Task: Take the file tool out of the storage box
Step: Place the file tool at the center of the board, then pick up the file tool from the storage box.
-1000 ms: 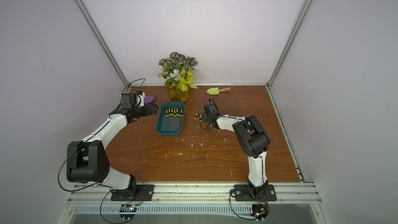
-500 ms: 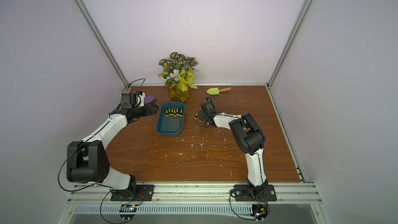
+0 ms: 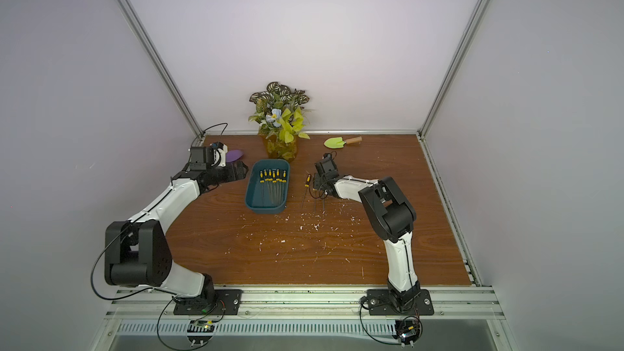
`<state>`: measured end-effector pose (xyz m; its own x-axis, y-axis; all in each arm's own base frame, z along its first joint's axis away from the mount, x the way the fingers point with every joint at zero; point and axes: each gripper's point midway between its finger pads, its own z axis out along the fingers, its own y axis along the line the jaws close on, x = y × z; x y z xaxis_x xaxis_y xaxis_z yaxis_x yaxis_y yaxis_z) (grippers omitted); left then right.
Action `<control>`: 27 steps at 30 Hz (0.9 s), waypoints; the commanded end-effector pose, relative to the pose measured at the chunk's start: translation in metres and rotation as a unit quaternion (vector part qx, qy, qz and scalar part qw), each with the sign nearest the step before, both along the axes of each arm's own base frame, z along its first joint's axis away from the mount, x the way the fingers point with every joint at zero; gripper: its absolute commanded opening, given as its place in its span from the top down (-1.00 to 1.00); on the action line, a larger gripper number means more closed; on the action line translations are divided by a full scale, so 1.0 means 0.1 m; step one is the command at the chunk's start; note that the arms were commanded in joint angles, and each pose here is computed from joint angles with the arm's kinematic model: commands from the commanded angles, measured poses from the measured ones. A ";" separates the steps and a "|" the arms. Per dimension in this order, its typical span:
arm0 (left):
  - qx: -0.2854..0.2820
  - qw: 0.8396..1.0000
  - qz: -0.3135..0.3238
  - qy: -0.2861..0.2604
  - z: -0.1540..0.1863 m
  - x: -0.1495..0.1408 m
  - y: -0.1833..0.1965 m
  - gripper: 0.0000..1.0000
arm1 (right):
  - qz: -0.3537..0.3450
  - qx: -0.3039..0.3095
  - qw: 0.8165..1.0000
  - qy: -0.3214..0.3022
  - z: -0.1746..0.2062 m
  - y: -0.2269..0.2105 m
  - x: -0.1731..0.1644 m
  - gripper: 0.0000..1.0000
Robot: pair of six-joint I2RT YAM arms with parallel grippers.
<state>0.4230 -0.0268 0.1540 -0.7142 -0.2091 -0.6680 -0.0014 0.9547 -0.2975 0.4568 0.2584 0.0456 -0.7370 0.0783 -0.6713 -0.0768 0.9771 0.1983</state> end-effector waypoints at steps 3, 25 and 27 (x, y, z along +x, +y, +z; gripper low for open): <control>0.002 1.000 -0.002 0.003 0.01 0.00 0.00 -1.00 | 0.003 -0.002 1.000 -0.021 0.27 0.05 0.06 0.43; 0.014 1.000 0.025 -0.004 0.07 -0.01 0.12 -0.99 | 0.287 0.112 0.949 -0.066 1.29 2.07 -0.26 0.32; 0.016 1.000 0.026 -0.005 0.09 -0.01 0.13 -1.00 | 0.291 0.112 0.949 -0.045 1.19 2.24 -0.28 0.34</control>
